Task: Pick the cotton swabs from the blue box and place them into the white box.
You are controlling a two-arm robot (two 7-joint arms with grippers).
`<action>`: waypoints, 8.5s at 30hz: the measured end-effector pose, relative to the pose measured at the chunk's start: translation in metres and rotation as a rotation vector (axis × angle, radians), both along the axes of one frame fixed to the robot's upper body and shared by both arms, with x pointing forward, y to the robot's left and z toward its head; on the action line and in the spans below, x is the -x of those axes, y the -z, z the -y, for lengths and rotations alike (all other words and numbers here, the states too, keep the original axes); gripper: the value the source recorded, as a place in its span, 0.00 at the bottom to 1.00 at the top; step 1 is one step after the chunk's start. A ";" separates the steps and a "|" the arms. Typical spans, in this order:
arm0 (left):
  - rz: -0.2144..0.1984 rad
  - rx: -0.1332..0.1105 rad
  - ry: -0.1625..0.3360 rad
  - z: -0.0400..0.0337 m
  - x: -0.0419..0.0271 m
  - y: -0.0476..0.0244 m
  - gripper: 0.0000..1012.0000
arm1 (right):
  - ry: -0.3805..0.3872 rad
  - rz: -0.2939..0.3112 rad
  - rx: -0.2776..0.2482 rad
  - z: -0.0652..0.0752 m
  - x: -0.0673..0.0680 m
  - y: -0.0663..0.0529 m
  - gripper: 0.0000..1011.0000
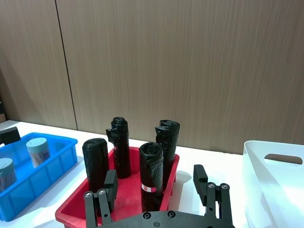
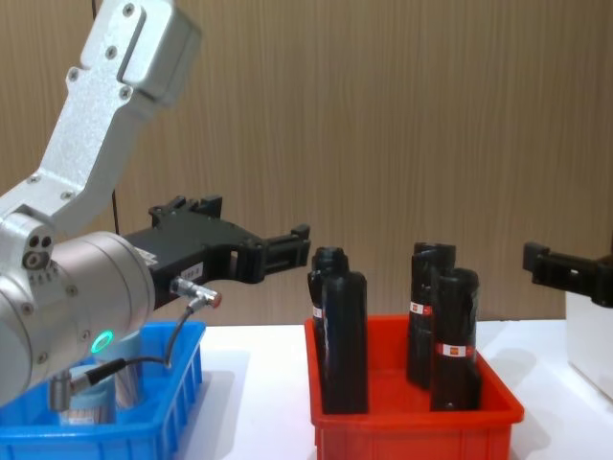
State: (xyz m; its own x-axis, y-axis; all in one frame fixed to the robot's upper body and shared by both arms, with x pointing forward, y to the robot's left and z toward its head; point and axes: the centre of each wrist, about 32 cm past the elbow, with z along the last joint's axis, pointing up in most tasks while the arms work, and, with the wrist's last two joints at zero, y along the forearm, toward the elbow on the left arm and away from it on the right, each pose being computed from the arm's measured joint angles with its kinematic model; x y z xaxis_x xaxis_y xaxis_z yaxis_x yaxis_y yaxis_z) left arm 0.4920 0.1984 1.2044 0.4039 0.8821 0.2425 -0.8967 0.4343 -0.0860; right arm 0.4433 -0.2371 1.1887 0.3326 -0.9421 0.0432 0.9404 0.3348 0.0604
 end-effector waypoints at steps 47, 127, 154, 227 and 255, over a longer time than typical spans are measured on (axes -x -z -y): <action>-0.006 -0.001 -0.004 0.0013 -0.0003 -0.0005 0.99 | 0.000 0.000 0.000 0.000 0.000 0.000 0.99; -0.409 0.068 -0.364 -0.0919 -0.0229 0.0226 0.99 | 0.000 0.000 0.000 0.000 0.000 0.000 0.99; -0.478 0.025 -0.248 -0.0985 -0.0625 0.0313 0.99 | 0.000 0.000 0.000 0.000 0.000 0.000 0.99; -0.297 -0.002 0.250 -0.0343 -0.0775 -0.0842 0.66 | 0.000 0.000 0.000 0.000 0.000 0.000 0.99; -0.407 -0.035 0.474 0.0078 -0.1165 -0.1282 0.66 | -0.001 0.000 0.001 0.000 0.000 0.000 0.99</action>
